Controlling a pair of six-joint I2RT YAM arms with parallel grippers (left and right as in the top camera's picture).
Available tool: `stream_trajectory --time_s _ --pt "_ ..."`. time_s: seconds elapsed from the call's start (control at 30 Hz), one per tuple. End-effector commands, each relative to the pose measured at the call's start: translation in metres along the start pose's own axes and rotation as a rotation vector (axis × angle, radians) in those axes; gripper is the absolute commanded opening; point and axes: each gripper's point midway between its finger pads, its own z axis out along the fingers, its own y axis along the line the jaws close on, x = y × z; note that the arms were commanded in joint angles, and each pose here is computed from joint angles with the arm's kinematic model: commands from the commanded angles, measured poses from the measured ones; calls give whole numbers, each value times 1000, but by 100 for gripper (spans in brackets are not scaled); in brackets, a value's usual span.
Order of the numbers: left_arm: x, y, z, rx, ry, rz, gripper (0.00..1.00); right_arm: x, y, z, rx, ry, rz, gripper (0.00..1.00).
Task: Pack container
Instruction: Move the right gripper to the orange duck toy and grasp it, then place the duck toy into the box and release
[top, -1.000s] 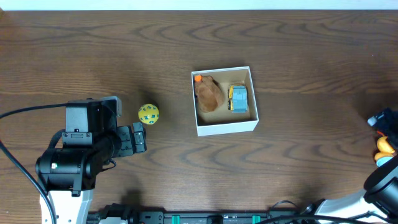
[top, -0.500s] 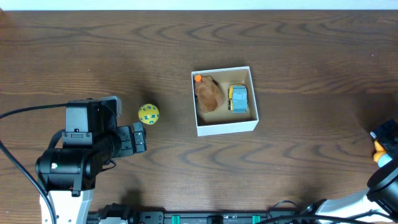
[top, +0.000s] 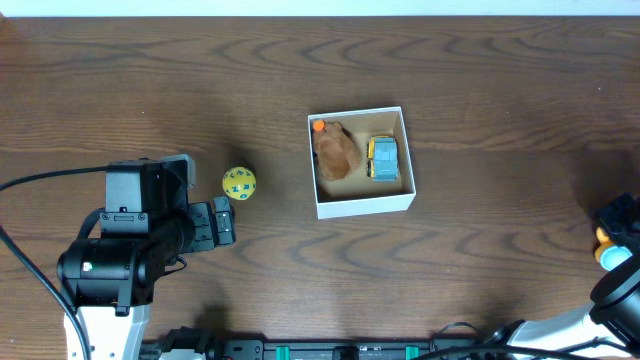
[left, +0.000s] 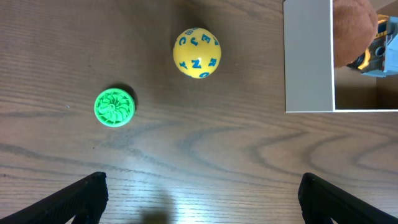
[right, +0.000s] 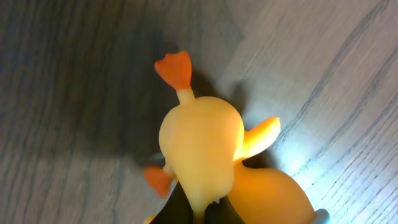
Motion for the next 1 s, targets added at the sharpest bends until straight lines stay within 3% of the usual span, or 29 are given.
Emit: stream_trajectory --time_s 0.0,0.2,0.33,0.67,0.8,0.97 --pt "-4 0 -3 -3 -12 -12 98 1 16 -21 -63 -33 -10 1" --pt "-4 0 -3 -3 -12 -12 98 -7 65 -87 -156 -219 -174 1" --pt "-4 0 -3 -3 -12 -12 98 13 123 -147 -285 -356 -353 1" --pt "-3 0 -3 -3 -11 -11 98 168 252 -265 -625 -481 -877 1" --pt "-3 0 -3 -3 -10 -12 98 218 274 -285 -700 -505 -1006 1" --pt "-2 0 -3 -4 -4 -13 98 255 289 -285 -738 -484 -1086 1"
